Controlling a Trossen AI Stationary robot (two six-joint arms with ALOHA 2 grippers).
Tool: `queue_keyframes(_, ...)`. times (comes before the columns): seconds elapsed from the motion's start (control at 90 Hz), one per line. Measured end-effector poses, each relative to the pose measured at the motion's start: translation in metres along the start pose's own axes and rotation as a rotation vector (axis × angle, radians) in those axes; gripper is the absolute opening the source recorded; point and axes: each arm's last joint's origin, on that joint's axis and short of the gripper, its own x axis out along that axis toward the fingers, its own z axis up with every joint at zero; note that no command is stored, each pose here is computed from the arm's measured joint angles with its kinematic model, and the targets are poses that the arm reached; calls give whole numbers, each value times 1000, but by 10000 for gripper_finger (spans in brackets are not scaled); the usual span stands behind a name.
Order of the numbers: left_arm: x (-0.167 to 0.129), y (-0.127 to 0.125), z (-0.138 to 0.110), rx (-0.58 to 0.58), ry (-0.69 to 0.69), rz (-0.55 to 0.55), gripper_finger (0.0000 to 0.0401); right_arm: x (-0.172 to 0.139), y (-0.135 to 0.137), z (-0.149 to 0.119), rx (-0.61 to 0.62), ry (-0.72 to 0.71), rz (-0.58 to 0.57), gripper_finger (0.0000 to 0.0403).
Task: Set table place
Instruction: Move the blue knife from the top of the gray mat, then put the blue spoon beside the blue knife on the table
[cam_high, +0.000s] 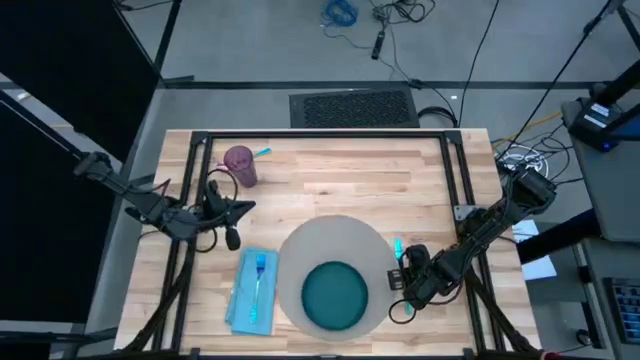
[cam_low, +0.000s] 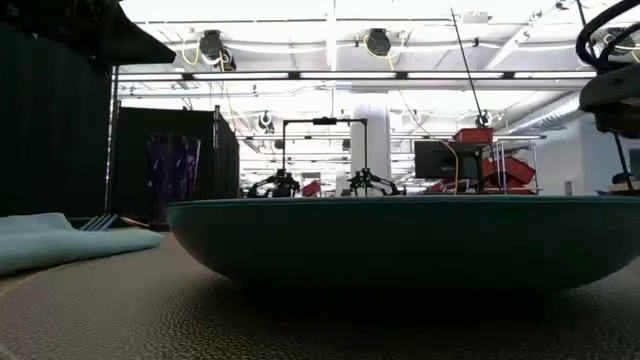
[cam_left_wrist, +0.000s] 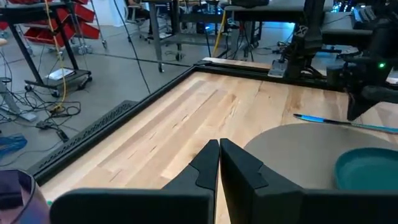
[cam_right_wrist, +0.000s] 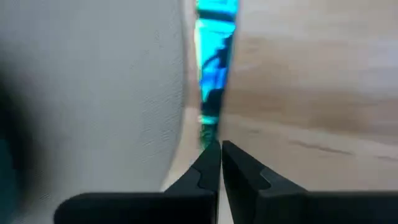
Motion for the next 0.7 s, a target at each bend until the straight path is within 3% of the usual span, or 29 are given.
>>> queue_keyframes(0.5, 0, 0, 3, -13, -10, -2, 0, -3, 7, 6, -114, -43, 14, 0)
queue_keyframes(0.7, -6, 1, 31, -25, -62, -7, 0, -7, 12, 23, -276, -107, 6, 0)
